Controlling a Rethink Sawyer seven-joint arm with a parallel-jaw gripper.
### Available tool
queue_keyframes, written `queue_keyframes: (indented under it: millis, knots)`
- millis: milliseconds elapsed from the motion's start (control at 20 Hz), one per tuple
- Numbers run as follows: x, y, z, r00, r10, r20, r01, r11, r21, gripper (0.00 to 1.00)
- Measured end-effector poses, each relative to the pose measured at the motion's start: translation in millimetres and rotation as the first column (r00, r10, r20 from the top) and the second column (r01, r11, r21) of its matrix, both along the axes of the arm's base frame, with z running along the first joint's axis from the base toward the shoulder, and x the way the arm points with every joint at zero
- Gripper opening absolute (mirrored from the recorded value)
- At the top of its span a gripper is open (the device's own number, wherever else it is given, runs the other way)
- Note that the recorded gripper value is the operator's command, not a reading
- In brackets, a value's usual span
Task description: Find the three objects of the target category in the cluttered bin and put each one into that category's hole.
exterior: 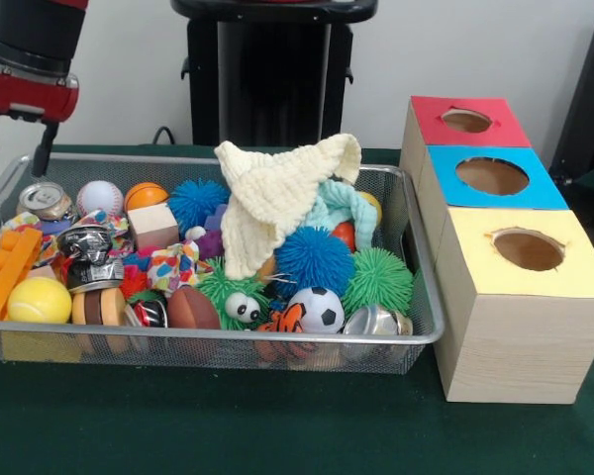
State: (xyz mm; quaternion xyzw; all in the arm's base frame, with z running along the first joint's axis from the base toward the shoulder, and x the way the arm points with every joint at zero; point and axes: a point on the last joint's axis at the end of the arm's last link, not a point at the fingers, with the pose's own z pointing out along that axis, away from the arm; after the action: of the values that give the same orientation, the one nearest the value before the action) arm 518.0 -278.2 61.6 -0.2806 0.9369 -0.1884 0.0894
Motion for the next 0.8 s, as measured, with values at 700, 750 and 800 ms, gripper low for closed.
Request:
queue_keyframes:
  millis: [700,750,800]
  knots:
    - [-10.0,-8.2,-31.5,0.9971,-0.071,0.027,0.069,0.9947,0.077,1.00]
    - [-10.9,-8.2,-36.6,0.9967,-0.077,0.028,0.074,0.9934,0.088,1.00]
    - [-11.1,-8.3,-38.6,0.9965,-0.079,0.028,0.076,0.9928,0.093,1.00]
